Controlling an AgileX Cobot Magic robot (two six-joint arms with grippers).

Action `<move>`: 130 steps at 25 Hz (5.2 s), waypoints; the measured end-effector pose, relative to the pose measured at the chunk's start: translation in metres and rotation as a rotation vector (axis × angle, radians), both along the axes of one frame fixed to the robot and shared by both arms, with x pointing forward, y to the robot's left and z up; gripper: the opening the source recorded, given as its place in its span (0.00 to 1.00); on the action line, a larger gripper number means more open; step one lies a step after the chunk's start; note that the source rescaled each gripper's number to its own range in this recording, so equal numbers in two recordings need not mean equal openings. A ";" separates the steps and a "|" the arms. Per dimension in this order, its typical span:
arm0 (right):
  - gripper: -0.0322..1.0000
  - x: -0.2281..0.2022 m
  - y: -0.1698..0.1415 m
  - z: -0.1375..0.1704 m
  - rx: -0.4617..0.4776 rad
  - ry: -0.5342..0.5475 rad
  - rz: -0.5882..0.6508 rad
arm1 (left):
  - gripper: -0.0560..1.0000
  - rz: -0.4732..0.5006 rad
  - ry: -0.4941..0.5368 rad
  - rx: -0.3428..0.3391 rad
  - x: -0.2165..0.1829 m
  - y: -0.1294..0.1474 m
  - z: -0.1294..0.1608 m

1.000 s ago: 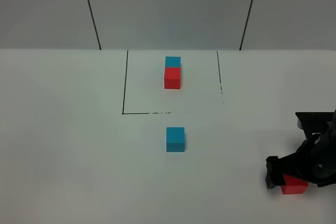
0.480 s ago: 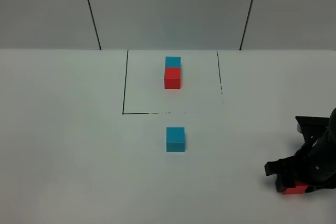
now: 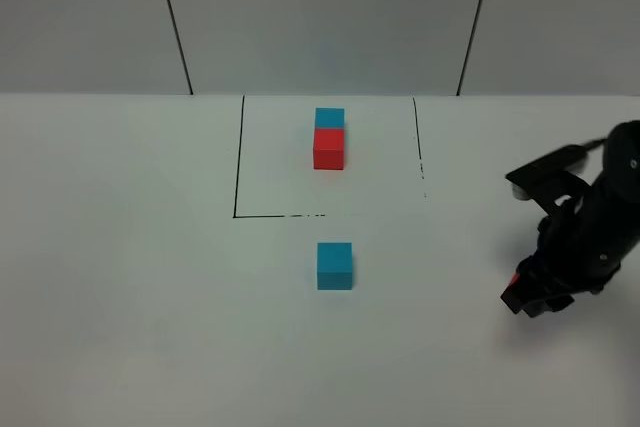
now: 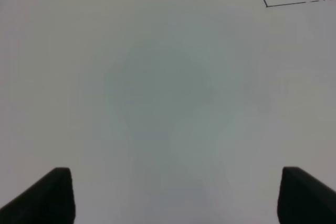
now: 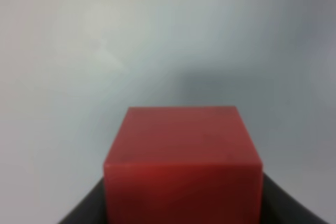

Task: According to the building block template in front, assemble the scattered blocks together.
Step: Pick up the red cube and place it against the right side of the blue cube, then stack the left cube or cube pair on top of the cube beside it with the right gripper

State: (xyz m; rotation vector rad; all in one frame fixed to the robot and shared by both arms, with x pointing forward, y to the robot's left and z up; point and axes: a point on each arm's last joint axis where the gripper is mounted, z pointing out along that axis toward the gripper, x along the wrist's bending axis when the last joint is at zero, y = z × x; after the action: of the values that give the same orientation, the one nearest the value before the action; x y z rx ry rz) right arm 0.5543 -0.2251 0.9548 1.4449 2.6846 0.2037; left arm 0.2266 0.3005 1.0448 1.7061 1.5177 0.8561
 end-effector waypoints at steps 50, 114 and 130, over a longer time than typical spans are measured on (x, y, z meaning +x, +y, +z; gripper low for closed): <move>0.03 0.075 0.159 -0.059 -0.196 0.025 0.885 | 0.70 0.000 0.000 0.000 0.000 0.000 0.000; 1.00 0.052 0.103 0.124 0.061 -0.329 0.117 | 0.70 0.000 0.000 0.000 0.000 0.000 0.000; 1.00 -0.087 -0.005 0.125 0.302 -0.697 -0.467 | 0.70 0.000 0.000 0.000 0.000 0.000 0.000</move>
State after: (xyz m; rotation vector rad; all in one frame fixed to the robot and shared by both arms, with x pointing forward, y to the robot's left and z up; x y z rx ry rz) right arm 0.4673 -0.2297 1.0800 1.6306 1.7711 0.9052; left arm 0.2266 0.3005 1.0448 1.7061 1.5177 0.8561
